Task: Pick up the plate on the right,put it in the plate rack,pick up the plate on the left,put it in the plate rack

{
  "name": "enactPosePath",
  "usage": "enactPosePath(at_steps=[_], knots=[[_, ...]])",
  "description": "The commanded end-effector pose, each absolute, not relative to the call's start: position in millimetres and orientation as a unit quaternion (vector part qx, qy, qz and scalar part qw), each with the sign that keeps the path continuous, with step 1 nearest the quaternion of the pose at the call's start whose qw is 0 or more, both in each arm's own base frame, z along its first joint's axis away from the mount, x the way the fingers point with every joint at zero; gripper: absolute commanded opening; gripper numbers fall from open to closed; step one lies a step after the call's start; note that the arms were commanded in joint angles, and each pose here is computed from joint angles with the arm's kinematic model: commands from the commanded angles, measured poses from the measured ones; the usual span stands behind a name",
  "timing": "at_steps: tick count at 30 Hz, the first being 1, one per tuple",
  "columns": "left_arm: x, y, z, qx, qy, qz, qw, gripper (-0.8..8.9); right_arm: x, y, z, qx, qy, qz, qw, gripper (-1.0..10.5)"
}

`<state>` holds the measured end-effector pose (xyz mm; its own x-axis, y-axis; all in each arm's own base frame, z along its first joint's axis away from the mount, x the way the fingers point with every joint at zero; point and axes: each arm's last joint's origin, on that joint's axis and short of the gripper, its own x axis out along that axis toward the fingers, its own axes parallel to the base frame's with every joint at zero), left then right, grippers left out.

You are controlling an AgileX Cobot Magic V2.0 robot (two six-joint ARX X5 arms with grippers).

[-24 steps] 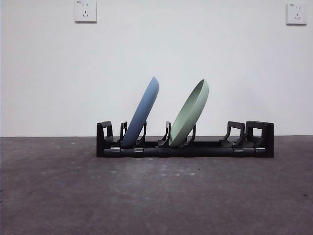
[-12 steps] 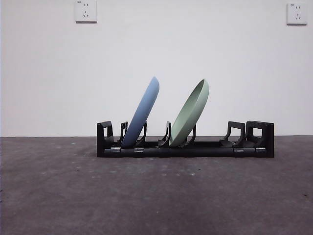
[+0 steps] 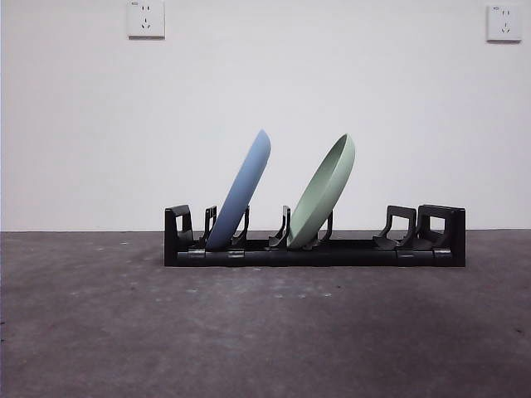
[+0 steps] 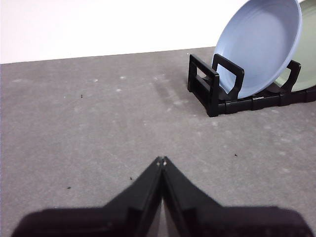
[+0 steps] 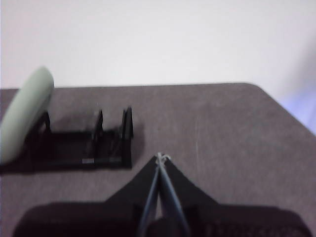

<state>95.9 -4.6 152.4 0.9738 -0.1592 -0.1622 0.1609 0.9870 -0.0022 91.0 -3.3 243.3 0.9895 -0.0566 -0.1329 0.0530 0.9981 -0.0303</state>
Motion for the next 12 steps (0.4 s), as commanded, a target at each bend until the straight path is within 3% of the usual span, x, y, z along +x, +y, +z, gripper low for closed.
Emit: enactPosePath(at_steps=[1,12], knots=[[96.5,-4.3,149.9,0.000,0.083,-0.078,0.993,-0.03,91.6,-3.5,219.2,-0.015,0.078,-0.030,0.996,0.0],[96.5,-4.3,149.9,0.001,0.083,-0.078,0.993,-0.03,94.1,-3.4,151.4,0.020,0.103,-0.031,0.994,0.0]])
